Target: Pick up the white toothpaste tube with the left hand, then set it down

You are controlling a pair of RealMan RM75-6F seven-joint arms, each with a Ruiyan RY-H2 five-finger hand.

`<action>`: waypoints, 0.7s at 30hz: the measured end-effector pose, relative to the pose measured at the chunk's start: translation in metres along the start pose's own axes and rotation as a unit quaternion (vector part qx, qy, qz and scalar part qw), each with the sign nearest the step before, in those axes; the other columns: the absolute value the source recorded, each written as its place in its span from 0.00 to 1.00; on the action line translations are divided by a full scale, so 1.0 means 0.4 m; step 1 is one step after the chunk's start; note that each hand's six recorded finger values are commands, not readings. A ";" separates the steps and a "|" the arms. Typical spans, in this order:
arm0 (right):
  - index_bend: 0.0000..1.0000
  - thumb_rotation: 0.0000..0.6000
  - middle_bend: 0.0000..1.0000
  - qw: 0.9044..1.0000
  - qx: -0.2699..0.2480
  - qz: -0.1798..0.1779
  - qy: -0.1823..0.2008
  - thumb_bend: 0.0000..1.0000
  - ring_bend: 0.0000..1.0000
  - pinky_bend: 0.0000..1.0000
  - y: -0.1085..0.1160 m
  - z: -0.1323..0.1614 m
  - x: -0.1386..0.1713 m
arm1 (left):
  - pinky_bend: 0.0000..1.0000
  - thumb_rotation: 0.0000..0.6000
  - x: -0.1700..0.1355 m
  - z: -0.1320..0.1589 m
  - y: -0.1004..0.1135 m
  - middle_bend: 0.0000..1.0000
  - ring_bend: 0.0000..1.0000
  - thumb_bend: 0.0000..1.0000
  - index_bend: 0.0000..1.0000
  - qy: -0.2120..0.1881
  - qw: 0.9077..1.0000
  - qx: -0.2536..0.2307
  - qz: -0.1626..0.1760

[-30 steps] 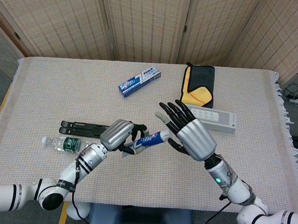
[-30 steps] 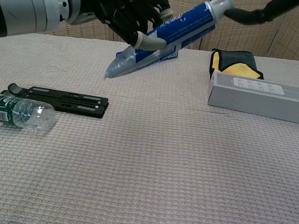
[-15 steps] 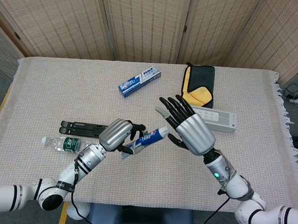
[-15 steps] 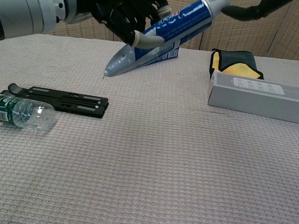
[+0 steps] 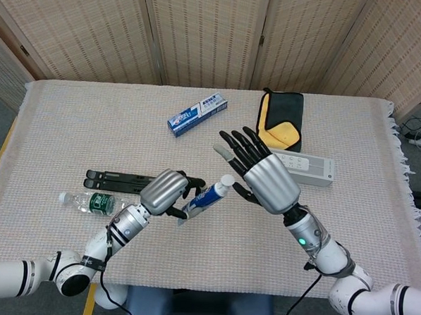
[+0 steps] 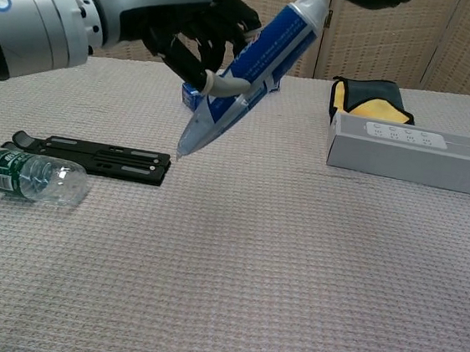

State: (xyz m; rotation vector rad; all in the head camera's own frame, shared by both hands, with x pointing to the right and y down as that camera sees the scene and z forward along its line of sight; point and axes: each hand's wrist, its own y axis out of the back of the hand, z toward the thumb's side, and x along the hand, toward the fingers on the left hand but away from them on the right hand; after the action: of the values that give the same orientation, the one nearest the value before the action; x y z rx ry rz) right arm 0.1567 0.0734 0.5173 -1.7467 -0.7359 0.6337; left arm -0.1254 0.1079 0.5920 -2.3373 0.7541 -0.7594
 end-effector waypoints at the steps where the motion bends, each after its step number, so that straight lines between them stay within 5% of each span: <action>1: 0.00 1.00 0.00 1.000 0.000 -0.002 0.002 0.38 0.04 0.03 0.003 0.004 -0.002 | 0.51 1.00 0.001 -0.001 -0.003 0.80 0.66 0.61 0.76 0.000 1.000 0.008 -0.001; 15: 0.00 1.00 0.00 1.000 0.004 0.009 0.010 0.37 0.04 0.03 0.000 0.027 -0.026 | 0.51 1.00 -0.007 -0.012 -0.024 0.81 0.65 0.62 0.76 0.001 0.998 0.060 0.004; 21: 0.00 1.00 0.00 1.000 0.016 0.008 -0.013 0.37 0.04 0.03 0.016 -0.015 0.022 | 0.50 1.00 -0.027 -0.052 -0.050 0.81 0.63 0.61 0.72 0.009 0.995 0.103 -0.003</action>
State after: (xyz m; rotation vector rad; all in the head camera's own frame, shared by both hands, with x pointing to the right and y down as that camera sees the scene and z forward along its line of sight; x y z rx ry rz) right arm 0.1679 0.0749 0.5123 -1.7200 -0.7273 0.6763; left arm -0.1399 0.1218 0.6158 -2.1507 0.6434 -0.8211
